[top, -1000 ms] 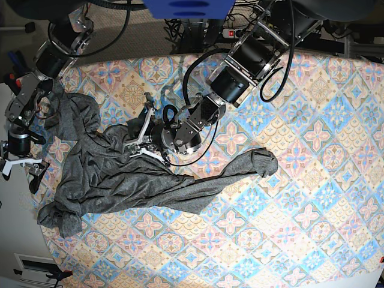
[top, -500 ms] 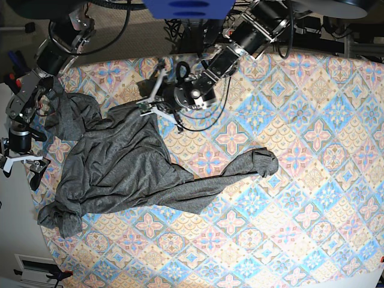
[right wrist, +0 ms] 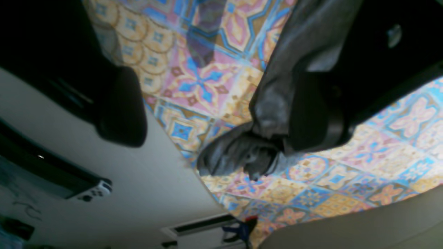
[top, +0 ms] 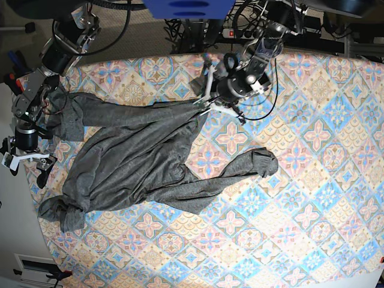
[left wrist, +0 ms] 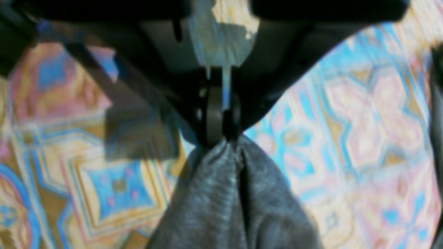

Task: Layout the t-shirt on the table in an organized manner, then fold the t-shirt properly
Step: 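Pull the grasped fabric away from the right gripper with the left gripper, then regrasp the shirt edge with the right gripper and pull it outward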

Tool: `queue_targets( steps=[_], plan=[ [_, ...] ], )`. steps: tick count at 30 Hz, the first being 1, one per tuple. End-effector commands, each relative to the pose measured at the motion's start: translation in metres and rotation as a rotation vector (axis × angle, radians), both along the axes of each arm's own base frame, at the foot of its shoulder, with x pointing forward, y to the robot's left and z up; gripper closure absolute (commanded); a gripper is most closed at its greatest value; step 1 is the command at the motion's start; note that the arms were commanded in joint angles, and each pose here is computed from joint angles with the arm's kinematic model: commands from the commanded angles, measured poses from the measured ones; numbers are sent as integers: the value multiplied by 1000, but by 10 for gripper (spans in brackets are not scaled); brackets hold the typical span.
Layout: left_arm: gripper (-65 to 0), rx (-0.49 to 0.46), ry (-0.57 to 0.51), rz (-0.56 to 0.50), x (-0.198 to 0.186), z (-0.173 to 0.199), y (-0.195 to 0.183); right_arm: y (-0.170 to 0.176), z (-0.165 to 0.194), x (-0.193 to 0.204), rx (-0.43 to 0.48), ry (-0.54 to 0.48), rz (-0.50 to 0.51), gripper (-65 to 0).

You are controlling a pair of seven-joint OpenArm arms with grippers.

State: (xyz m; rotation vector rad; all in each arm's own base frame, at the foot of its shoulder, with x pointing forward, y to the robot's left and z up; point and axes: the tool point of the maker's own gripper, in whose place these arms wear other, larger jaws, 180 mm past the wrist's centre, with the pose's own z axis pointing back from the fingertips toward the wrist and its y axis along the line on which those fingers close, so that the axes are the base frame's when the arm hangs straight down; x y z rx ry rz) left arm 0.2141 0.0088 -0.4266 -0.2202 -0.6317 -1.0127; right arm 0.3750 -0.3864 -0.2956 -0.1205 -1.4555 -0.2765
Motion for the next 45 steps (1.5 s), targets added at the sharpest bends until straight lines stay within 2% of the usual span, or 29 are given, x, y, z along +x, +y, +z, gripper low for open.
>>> queue_targets(
  steps=[1, 5, 8, 11, 17, 23, 26, 28, 32, 34, 40, 45],
  plan=[
    [0, 32, -14, 26, 4, 3, 16, -8, 31, 5, -38, -83, -4, -625],
    [0, 95, -23, 145, 8, 3, 71, -4, 40, 6, -60, -98, 6, -625],
    [0, 134, -35, 203, 14, 5, 102, -2, 27, -1, -57, -64, 15, -624],
    [0, 175, -45, 242, 18, 6, 128, 15, 17, 2, -66, -32, 67, -582],
    [0, 209, -47, 295, 19, 10, 157, 39, -6, -1, -71, 33, 141, -370],
    [0, 212, -41, 346, 19, 13, 178, 60, -18, 2, -40, 46, 175, -137],
    [0, 208, -43, 358, 20, 14, 179, 71, -24, 3, -7, 41, 178, -77],
    [0, 204, -40, 355, 19, 13, 176, 82, -28, 4, 10, 39, 189, -98],
    [0, 202, -38, 354, 19, 12, 176, 114, -43, 5, 47, 61, 243, -231],
    [0, 202, -38, 354, 19, 12, 176, 132, -58, -2, 56, 98, 283, -265],
    [0, 202, -39, 353, 19, 12, 175, 191, -75, 0, 56, 149, 443, -266],
    [0, 204, -36, 353, 18, 12, 175, 197, -76, 0, 55, 153, 461, -268]
  ],
)
